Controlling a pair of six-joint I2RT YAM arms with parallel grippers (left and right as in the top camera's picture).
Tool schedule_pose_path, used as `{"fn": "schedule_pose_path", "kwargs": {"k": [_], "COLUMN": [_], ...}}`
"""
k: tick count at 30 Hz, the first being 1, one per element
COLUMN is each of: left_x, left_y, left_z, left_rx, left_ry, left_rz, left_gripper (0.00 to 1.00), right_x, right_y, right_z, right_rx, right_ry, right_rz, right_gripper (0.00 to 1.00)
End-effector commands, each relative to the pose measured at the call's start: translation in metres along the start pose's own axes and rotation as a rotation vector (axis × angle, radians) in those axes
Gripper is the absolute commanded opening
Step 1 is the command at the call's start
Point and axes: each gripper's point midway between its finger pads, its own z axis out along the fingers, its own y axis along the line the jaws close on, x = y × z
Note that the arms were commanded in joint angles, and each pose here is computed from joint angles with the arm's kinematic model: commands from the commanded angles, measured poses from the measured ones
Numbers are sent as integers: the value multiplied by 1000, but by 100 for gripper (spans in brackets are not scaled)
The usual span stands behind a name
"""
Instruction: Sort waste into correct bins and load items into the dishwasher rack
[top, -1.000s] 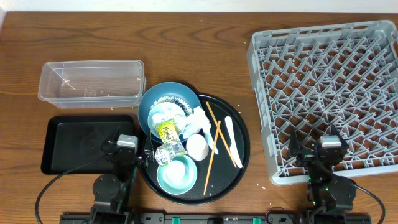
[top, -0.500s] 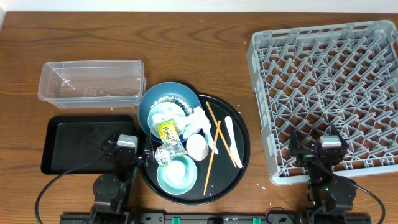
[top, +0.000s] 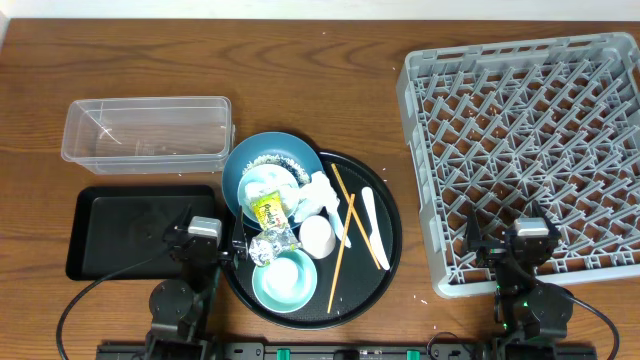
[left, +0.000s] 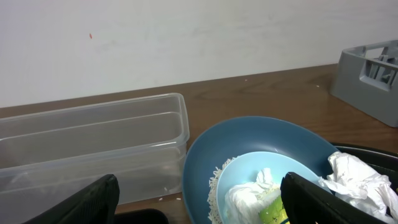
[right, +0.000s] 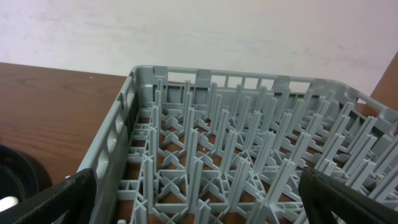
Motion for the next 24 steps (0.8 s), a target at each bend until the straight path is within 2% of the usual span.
{"fn": "schedule_pose_path", "kwargs": {"k": [1, 21, 24], "left_x": [14, 14, 14], "left_y": [-1, -1, -2], "left_z": [0, 0, 0], "left_rx": [8, 8, 8], "left_ry": [49, 49, 48], "left_rz": [12, 12, 12], "left_gripper": [84, 84, 84], "right_x": [1, -2, -4], "right_y": [1, 1, 3], "right_z": [0, 0, 0], "right_rx": [-3, -4, -17], "right_ry": [4, -9, -16], "right_rz": [8, 9, 67], "right_gripper": [99, 99, 99]}}
